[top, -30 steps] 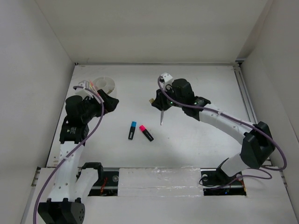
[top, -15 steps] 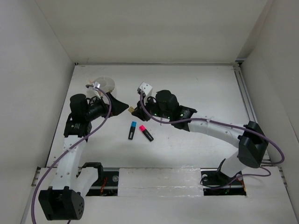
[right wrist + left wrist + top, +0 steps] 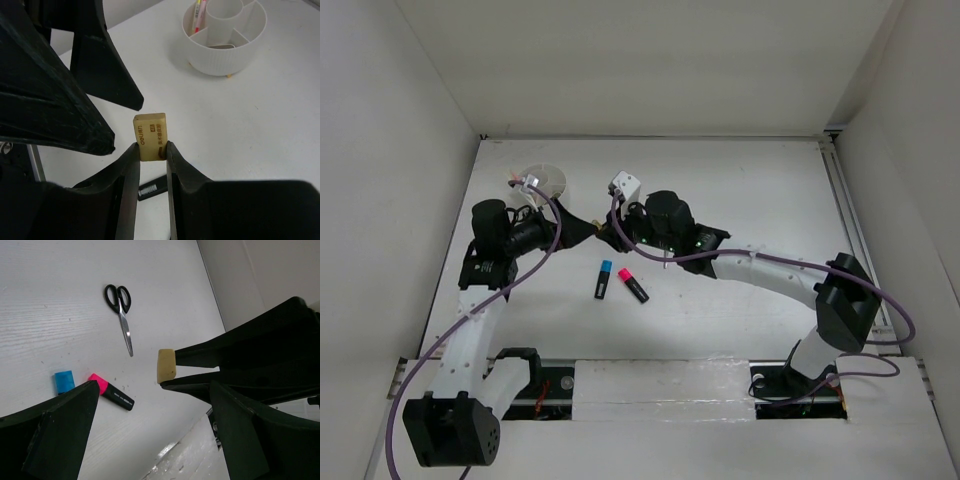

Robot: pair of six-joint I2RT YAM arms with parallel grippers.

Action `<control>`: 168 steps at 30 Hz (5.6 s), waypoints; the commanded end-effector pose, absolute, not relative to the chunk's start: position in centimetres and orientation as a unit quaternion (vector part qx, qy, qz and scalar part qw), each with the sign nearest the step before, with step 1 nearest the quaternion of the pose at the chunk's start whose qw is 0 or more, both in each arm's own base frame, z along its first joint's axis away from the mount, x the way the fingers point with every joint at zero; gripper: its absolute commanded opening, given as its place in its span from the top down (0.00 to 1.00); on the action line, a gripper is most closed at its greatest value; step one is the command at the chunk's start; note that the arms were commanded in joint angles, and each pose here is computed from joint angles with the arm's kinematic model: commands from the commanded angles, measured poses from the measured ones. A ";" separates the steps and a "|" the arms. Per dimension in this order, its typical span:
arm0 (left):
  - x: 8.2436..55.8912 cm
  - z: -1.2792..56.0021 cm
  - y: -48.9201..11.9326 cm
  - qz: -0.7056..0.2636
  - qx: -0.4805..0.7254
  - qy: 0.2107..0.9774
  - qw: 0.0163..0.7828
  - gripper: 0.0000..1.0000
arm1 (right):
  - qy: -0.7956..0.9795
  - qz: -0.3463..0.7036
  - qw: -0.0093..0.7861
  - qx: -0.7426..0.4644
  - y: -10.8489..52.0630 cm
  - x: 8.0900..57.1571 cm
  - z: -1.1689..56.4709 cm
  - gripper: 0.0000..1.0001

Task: Sort the stationery into containers
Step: Place the stationery in the storage box.

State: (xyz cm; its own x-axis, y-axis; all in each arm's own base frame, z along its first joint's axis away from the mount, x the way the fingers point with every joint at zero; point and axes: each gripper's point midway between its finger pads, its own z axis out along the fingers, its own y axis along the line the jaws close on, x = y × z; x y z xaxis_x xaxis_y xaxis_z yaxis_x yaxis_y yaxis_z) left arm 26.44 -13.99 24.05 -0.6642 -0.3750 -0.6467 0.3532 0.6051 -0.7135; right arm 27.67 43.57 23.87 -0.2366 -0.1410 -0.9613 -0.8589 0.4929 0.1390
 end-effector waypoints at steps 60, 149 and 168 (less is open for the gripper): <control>27.1 24.6 -13.5 -0.454 0.002 0.785 0.421 0.51 | 0.606 0.444 0.540 -0.380 49.3 23.0 30.8 1.00; 49.9 23.4 2.4 -0.052 -0.284 0.859 0.424 1.00 | 0.822 0.161 0.546 0.033 22.0 28.9 25.3 0.00; 49.4 25.4 1.4 -0.082 -0.265 0.853 0.443 1.00 | 0.826 0.178 0.535 0.009 23.3 28.7 24.7 0.00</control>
